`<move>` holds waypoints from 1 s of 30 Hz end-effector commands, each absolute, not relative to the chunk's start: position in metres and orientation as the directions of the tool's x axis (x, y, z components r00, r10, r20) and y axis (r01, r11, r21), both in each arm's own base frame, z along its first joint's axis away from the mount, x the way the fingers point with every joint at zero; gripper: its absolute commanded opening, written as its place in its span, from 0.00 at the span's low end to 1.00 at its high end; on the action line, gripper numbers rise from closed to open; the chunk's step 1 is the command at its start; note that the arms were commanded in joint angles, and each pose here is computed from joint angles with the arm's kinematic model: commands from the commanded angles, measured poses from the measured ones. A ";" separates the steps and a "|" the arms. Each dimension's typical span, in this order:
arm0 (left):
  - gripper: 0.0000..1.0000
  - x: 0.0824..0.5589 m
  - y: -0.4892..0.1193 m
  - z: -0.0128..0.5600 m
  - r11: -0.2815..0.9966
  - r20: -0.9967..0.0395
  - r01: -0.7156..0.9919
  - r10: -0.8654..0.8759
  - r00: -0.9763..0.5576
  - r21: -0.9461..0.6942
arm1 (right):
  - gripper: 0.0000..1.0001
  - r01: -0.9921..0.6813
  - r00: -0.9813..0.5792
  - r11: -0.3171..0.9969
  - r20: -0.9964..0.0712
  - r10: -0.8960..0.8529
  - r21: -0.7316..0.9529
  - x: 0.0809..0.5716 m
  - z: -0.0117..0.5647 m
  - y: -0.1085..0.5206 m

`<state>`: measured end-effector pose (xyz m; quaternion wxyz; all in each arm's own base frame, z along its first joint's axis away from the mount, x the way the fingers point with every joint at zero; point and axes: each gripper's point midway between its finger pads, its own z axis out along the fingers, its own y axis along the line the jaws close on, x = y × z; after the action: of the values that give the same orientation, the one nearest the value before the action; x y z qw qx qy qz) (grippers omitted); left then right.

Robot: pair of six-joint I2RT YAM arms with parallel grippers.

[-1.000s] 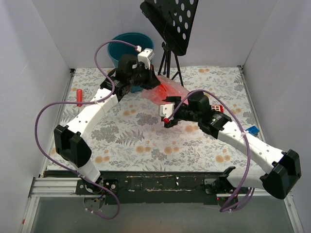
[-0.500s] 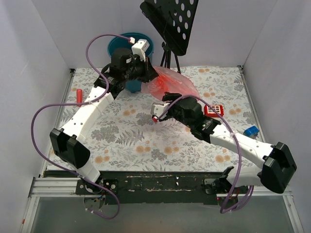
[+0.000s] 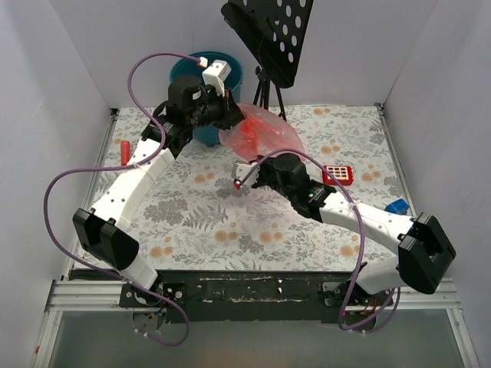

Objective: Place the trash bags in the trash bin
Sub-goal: Unfold the trash bag at the center of the board.

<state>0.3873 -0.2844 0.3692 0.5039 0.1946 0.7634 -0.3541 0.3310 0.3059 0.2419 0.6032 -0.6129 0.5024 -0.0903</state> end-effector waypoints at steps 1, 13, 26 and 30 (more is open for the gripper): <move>0.00 0.369 -0.268 0.401 0.678 -0.948 0.686 -0.052 -0.315 -0.264 | 0.03 -0.482 0.493 0.254 -0.500 -0.712 -0.838 0.325 0.263 0.296; 0.00 0.416 -0.218 0.374 0.848 -0.975 0.520 0.192 -0.113 0.106 | 0.01 -0.751 0.558 -0.176 -0.468 -0.685 -0.637 0.220 0.161 0.256; 0.00 0.433 -0.192 0.368 0.852 -0.932 0.418 0.362 -0.036 0.315 | 0.26 -0.864 0.480 -0.294 -0.490 -0.728 -0.410 0.168 0.126 0.219; 0.00 0.421 -0.201 0.349 0.835 -0.931 0.486 0.349 -0.103 0.259 | 0.60 -0.829 0.497 -0.183 -0.544 -0.676 -0.529 0.183 0.184 0.234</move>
<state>0.4343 -0.2045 0.3407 0.6078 0.2775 0.7426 -0.0466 0.1776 0.2236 0.1287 0.3376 -0.7936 0.4982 0.0895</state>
